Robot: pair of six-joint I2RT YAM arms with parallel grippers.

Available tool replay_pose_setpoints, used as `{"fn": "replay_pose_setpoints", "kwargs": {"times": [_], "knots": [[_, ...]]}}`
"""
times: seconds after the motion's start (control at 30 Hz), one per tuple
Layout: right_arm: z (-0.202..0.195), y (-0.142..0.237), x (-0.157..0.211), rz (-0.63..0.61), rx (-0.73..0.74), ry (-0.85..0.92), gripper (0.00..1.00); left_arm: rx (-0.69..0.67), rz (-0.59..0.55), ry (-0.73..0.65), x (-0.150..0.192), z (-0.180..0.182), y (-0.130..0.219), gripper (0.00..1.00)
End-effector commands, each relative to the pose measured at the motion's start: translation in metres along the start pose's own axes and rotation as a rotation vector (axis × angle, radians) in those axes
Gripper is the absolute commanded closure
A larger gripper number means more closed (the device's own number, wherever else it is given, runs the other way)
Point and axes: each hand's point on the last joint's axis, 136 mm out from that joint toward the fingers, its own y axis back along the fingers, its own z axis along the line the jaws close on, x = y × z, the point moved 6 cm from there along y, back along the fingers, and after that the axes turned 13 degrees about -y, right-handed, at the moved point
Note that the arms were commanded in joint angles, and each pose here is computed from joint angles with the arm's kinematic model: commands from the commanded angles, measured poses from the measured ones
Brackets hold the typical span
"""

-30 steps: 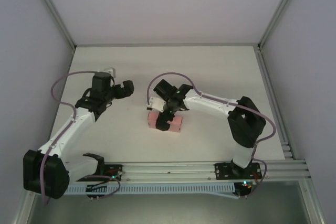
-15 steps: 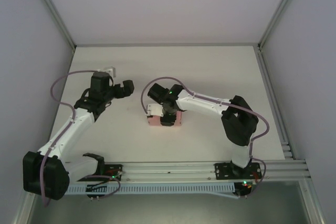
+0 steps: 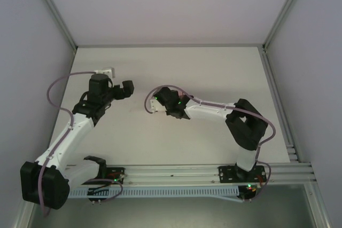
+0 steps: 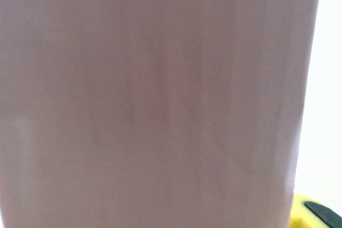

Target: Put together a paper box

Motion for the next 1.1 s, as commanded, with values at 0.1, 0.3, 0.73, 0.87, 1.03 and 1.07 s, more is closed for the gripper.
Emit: {"fn": "replay_pose_setpoints", "kwargs": {"times": [0.1,0.3,0.73,0.87,1.03,1.07], "knots": [[-0.012,-0.033,-0.003,-0.046,0.178,-0.061,0.60,-0.045,-0.010,-0.006,0.004,0.008,0.003,0.00],[0.014,-0.042,0.011,-0.082,0.146,-0.111,0.53,-0.035,-0.015,-0.003,0.003,0.007,0.004,0.00],[0.031,0.023,0.016,-0.017,-0.150,-0.161,0.00,-0.004,-0.039,-0.007,-0.002,0.003,0.009,0.00],[0.025,0.060,0.010,-0.049,-0.281,-0.222,0.00,-0.001,-0.051,-0.007,-0.005,0.003,0.011,0.00],[0.001,0.103,0.006,-0.183,-0.314,-0.348,0.00,0.000,-0.088,-0.017,-0.012,0.002,0.015,0.00],[-0.009,0.110,0.008,-0.214,-0.295,-0.402,0.00,-0.011,-0.096,-0.018,-0.013,0.004,0.015,0.00]]}}
